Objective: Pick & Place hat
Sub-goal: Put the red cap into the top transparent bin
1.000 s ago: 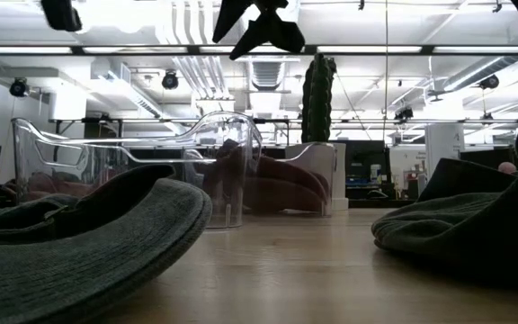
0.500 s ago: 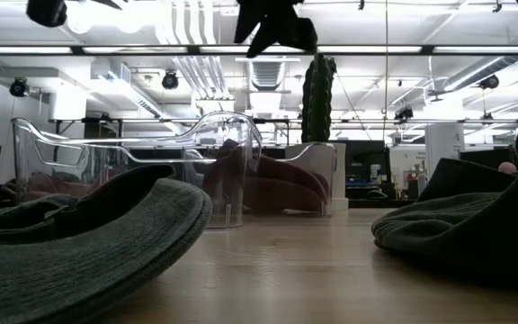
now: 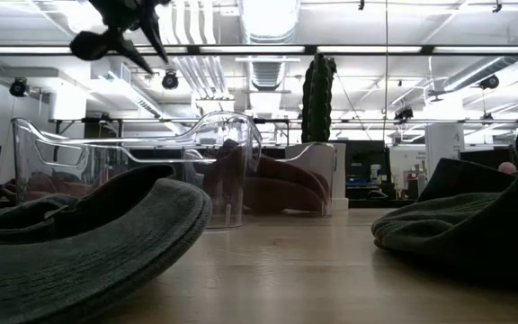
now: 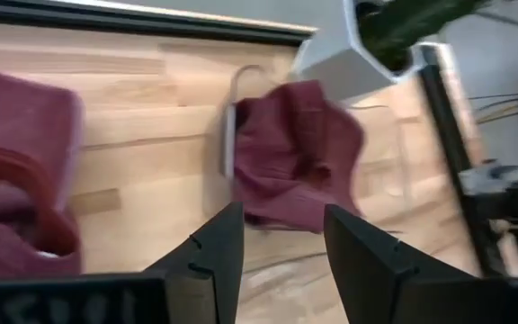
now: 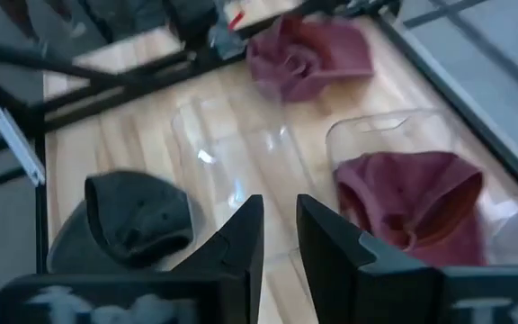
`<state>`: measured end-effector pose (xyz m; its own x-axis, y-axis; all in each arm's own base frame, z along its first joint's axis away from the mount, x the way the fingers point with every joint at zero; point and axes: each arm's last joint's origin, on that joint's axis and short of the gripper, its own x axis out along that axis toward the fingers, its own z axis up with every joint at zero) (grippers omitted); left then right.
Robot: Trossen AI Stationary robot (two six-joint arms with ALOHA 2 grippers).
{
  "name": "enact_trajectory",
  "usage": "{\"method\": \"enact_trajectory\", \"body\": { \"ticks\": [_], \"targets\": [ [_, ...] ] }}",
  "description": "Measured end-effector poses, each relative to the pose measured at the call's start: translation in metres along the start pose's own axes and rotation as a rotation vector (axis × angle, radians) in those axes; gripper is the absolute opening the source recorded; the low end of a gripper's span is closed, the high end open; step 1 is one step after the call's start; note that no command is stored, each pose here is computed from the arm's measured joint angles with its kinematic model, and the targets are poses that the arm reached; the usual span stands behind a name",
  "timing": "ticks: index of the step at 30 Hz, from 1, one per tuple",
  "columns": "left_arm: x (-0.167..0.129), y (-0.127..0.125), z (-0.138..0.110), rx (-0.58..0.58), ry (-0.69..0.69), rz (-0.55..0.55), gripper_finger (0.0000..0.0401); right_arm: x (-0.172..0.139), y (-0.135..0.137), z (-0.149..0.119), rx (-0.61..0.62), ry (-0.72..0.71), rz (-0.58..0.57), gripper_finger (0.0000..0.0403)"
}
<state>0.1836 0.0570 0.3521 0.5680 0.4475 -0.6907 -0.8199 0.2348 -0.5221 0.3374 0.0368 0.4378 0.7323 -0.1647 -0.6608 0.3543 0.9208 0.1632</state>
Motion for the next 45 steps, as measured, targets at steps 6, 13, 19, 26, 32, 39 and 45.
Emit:
{"method": "enact_trajectory", "body": {
  "ticks": [6, 13, 19, 26, 32, 39, 45],
  "targets": [
    [0.021, 0.010, 0.008, 0.030, 0.049, 0.164, 0.0147, -0.027, -0.007, -0.002, 0.026, -0.052, 0.002, 0.0057],
    [0.057, 0.022, 0.026, 0.132, 0.064, 0.326, 0.0147, -0.032, -0.012, -0.010, 0.026, -0.040, -0.006, 0.0056],
    [0.091, 0.036, 0.040, 0.173, 0.122, 0.454, 0.0147, -0.025, -0.014, -0.018, 0.040, -0.004, -0.018, 0.0056],
    [0.130, 0.047, 0.041, 0.222, 0.233, 0.555, 0.0147, -0.017, -0.013, -0.024, 0.033, 0.034, -0.012, 0.0056],
    [0.159, 0.057, 0.036, 0.230, 0.320, 0.646, 0.0147, -0.017, -0.013, -0.024, 0.029, 0.035, -0.010, 0.0056],
    [0.181, 0.064, 0.030, 0.277, 0.395, 0.697, 0.0147, -0.017, -0.013, -0.024, 0.025, 0.035, -0.011, 0.0056],
    [0.194, 0.070, 0.027, 0.318, 0.443, 0.725, 0.0147, -0.017, -0.013, -0.024, 0.024, 0.035, -0.011, 0.0056]
  ]
}}
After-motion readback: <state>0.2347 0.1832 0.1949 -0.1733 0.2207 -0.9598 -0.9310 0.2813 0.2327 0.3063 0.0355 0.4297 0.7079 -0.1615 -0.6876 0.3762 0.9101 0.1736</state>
